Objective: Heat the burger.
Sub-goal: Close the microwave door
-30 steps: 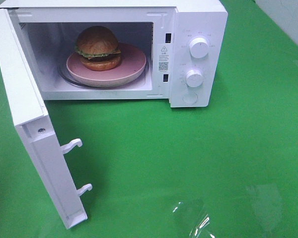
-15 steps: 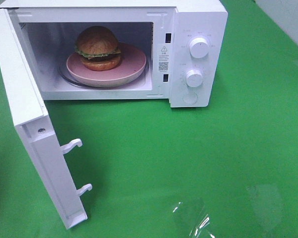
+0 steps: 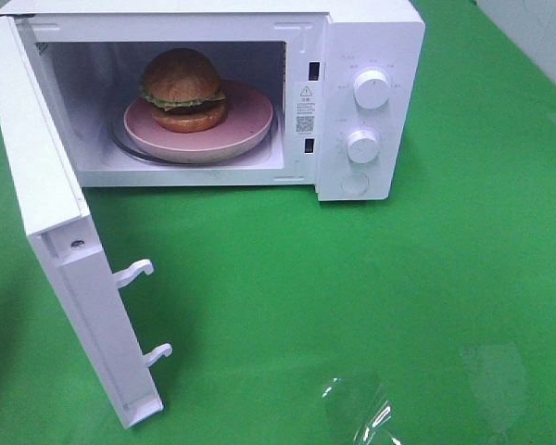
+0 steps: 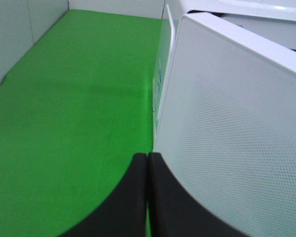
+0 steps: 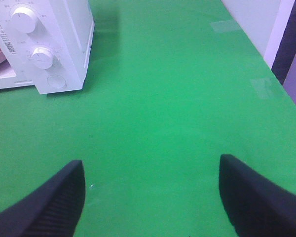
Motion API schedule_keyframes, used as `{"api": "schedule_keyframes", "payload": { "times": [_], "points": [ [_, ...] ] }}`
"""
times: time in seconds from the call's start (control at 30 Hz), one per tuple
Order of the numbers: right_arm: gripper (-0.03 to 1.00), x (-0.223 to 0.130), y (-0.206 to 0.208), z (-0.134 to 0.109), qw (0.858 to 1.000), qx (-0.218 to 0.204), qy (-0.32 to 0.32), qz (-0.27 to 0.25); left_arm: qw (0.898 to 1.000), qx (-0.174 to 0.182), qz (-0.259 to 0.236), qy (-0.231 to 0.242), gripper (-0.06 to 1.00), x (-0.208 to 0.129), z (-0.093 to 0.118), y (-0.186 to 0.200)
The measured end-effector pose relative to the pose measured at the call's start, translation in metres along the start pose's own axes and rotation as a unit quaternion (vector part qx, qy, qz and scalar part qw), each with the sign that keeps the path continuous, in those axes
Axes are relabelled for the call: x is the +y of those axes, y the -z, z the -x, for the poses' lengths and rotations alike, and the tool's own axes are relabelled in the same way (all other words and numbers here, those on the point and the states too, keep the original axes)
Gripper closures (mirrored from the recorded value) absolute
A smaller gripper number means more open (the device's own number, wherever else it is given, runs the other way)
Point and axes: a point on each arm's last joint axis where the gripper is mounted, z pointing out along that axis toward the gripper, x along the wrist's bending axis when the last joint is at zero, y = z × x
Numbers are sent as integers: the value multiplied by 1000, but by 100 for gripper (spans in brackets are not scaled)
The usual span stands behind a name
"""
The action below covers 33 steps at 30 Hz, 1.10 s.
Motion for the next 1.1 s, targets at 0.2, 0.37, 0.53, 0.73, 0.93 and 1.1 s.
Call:
{"api": "schedule_keyframes", "payload": {
  "times": [0.2, 0.37, 0.53, 0.73, 0.93, 1.1],
  "points": [
    [24, 0, 0, 0, 1000, 0, 0, 0, 997, -74, 3, -2, 94, -11, 20, -18],
    [24, 0, 0, 0, 1000, 0, 0, 0, 993, -116, -12, -7, 94, -21, 36, -27],
    [24, 0, 0, 0, 1000, 0, 0, 0, 987, -157, -25, -12, 94, -26, 57, -41],
    [24, 0, 0, 0, 1000, 0, 0, 0, 984, -177, -37, 1, 94, -33, 76, -57],
    [24, 0, 0, 0, 1000, 0, 0, 0, 979, -199, -34, -10, 94, -38, 102, -71],
    [24, 0, 0, 0, 1000, 0, -1, 0, 978, -204, -31, -9, 94, -40, 123, -83]
  ]
}}
